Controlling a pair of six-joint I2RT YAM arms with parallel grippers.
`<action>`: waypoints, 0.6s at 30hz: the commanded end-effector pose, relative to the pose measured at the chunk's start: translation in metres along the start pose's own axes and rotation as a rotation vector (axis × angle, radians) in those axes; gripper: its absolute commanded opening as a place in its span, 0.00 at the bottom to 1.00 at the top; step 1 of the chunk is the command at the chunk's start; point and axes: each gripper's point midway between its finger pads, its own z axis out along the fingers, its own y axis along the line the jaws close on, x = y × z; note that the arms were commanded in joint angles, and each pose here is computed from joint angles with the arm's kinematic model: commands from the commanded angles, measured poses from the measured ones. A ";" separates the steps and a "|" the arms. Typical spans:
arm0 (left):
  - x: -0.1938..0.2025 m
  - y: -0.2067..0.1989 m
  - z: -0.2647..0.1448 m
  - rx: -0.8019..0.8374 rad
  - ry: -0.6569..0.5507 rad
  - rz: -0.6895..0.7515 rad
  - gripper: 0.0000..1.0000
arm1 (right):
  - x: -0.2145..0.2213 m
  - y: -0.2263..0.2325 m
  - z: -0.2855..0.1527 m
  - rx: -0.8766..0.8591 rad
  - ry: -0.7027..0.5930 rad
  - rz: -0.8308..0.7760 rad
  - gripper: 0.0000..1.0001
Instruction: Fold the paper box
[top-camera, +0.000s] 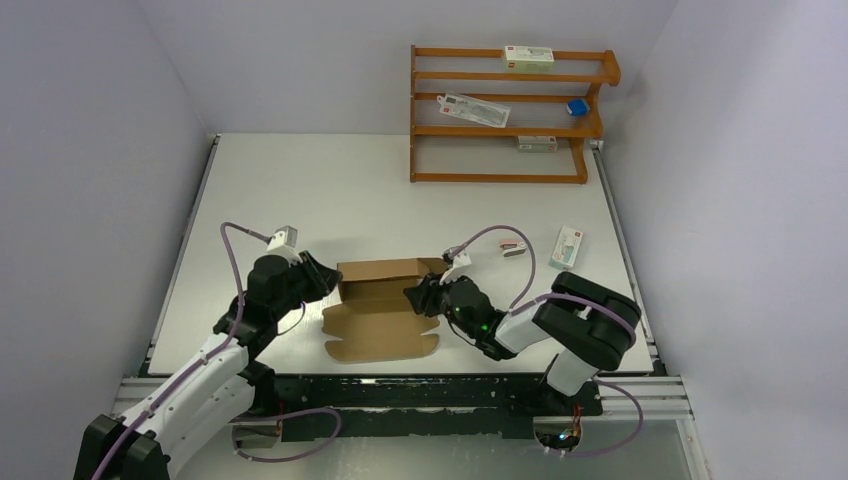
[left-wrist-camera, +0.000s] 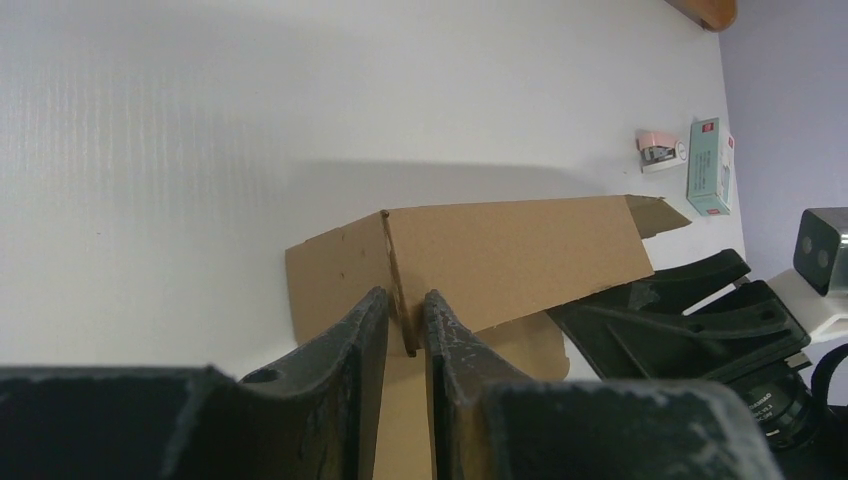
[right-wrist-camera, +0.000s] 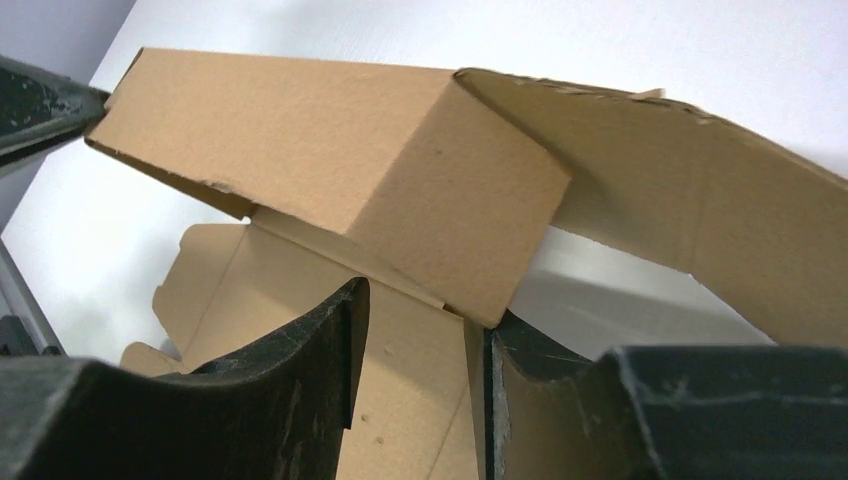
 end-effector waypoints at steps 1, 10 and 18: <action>0.001 -0.007 -0.003 0.028 0.008 -0.008 0.25 | -0.007 0.022 0.007 -0.089 -0.035 -0.064 0.43; -0.002 0.004 -0.005 -0.031 -0.006 0.014 0.25 | -0.015 0.017 -0.004 -0.066 -0.036 -0.136 0.49; -0.010 0.005 -0.008 -0.056 -0.020 0.045 0.27 | -0.017 0.015 -0.026 -0.050 0.049 -0.197 0.52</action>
